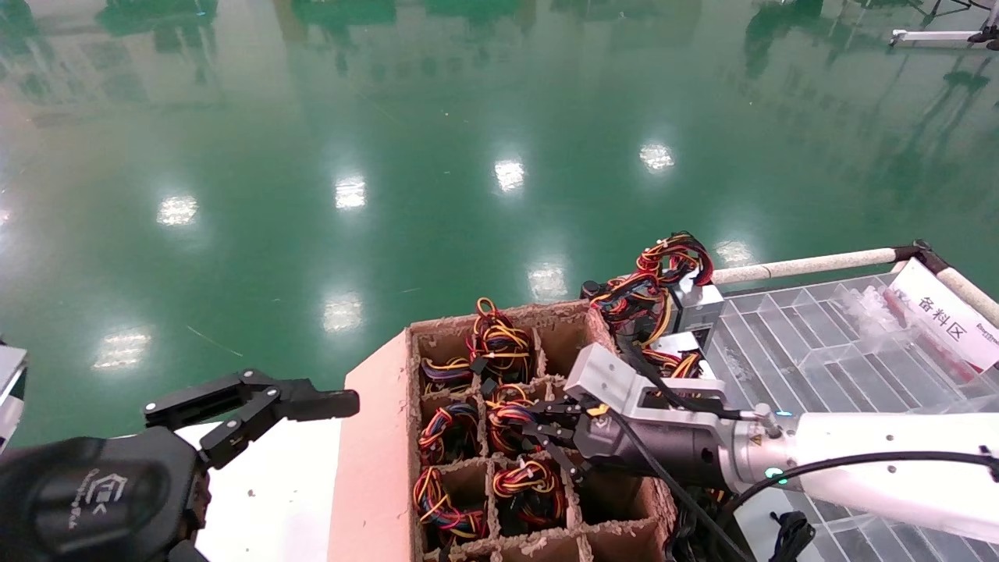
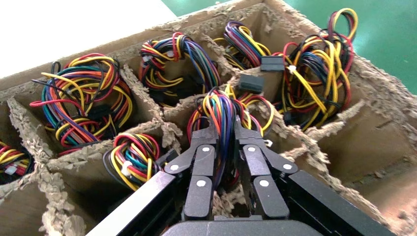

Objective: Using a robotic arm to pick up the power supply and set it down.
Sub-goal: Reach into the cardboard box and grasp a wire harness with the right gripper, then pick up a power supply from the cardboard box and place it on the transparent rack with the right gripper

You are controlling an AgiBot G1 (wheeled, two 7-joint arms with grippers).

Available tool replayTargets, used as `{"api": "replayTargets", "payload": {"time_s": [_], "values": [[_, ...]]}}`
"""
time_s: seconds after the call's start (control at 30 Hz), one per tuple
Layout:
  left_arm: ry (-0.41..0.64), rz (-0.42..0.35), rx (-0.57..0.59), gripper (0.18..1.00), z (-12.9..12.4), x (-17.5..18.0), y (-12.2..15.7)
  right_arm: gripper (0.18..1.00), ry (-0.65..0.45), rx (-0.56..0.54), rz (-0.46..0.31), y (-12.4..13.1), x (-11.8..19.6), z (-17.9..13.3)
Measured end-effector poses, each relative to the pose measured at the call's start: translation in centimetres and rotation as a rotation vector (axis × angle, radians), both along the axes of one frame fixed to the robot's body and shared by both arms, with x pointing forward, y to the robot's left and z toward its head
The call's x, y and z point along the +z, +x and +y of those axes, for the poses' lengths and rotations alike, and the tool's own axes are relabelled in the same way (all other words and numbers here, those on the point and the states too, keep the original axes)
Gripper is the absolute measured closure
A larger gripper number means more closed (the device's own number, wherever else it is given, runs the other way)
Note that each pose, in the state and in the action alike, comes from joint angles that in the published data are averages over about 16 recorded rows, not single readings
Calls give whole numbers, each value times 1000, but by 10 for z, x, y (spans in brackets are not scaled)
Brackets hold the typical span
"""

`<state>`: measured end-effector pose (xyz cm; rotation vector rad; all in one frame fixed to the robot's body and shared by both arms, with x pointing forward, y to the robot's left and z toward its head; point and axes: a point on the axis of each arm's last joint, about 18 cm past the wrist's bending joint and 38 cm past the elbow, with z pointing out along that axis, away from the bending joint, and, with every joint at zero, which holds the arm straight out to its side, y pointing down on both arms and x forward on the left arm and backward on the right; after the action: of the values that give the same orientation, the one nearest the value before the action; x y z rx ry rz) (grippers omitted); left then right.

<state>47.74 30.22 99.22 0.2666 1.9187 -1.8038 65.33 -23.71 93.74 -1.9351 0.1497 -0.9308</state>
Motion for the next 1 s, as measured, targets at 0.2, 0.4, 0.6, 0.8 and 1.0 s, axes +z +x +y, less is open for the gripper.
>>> {"api": "replayTargets", "payload": {"time_s": [0.2,0.4,0.6,0.8,1.0], "values": [[0,0,0,184,0,0,0,942,43,6,-15,-10,17,-7],[0,0,0,184,0,0,0,967,119,42,-52,-26,48,-16],[0,0,0,184,0,0,0,973,217,103,-108,-48,92,-30],[0,0,0,184,0,0,0,974,311,166,-175,-71,142,-52],[0,0,0,184,0,0,0,976,369,185,-244,-90,185,-84]]}}
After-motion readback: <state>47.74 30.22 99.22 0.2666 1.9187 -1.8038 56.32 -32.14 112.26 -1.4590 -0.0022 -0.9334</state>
